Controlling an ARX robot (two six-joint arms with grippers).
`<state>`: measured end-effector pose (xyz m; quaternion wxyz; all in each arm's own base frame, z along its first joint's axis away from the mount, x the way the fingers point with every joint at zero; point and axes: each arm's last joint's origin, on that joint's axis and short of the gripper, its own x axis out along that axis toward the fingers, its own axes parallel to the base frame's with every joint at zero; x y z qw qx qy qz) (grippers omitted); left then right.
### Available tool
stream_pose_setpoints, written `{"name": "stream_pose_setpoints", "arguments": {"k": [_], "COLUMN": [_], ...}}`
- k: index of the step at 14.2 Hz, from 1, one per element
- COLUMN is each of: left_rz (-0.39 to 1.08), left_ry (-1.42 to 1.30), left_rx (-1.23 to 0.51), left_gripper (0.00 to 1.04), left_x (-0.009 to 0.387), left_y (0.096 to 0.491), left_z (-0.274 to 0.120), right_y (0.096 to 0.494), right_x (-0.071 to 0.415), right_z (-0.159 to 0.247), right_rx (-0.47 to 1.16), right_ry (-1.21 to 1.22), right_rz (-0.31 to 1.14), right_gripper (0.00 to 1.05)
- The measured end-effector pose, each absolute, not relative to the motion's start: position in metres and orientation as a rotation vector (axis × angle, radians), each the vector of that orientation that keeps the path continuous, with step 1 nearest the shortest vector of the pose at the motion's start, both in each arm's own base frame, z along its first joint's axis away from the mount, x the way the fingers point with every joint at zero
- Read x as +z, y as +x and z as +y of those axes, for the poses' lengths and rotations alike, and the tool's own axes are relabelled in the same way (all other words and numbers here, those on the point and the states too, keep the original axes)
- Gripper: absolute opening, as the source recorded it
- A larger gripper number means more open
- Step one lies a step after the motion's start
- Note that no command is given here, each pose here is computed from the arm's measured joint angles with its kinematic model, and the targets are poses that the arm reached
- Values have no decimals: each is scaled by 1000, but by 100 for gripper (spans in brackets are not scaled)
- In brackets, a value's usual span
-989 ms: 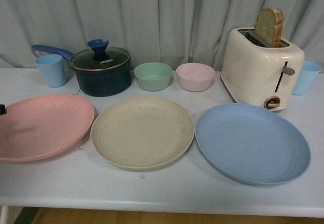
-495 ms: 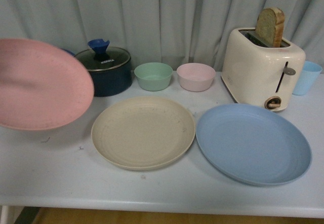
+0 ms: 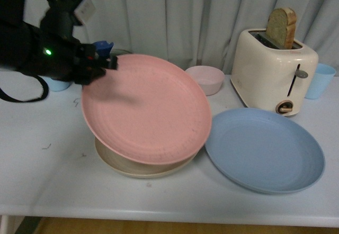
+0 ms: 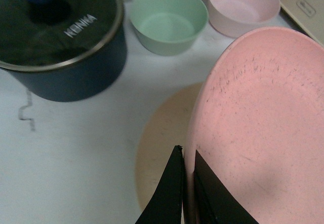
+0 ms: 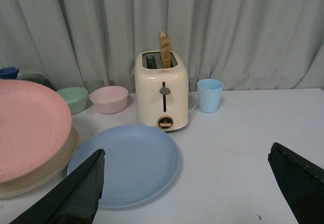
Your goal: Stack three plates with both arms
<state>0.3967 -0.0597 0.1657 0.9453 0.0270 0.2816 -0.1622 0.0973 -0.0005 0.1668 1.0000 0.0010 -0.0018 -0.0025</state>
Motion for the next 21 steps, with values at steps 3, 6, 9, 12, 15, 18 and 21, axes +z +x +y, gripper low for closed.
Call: {"name": "stream_pose_setpoints", "arguments": {"k": [3, 6, 9, 12, 15, 18, 21], "left_rz": [637, 685, 667, 636, 555, 324, 100], "left_ry": [-2, -23, -156, -195, -256, -266, -189], "left_rx": [-297, -234, -251, -243, -221, -178, -71], "left_gripper": [3, 3, 42, 51, 65, 89, 91], "left_x": [140, 117, 120, 128, 153, 218, 275], "left_y": [415, 430, 431, 426, 413, 380, 313], "left_z": [-68, -56, -55, -52, -46, -31, -14], "right_y": [97, 97, 97, 97, 97, 97, 97], "right_x": [167, 167, 167, 167, 167, 167, 167], "right_z": [0, 0, 0, 0, 0, 0, 0], "right_rx": [-5, -5, -5, -5, -5, -5, -5], "right_ry": [2, 2, 2, 2, 2, 2, 2], "right_rz": [-4, -4, -4, -4, -4, -3, -4], "right_gripper": [98, 98, 98, 98, 98, 98, 98]}}
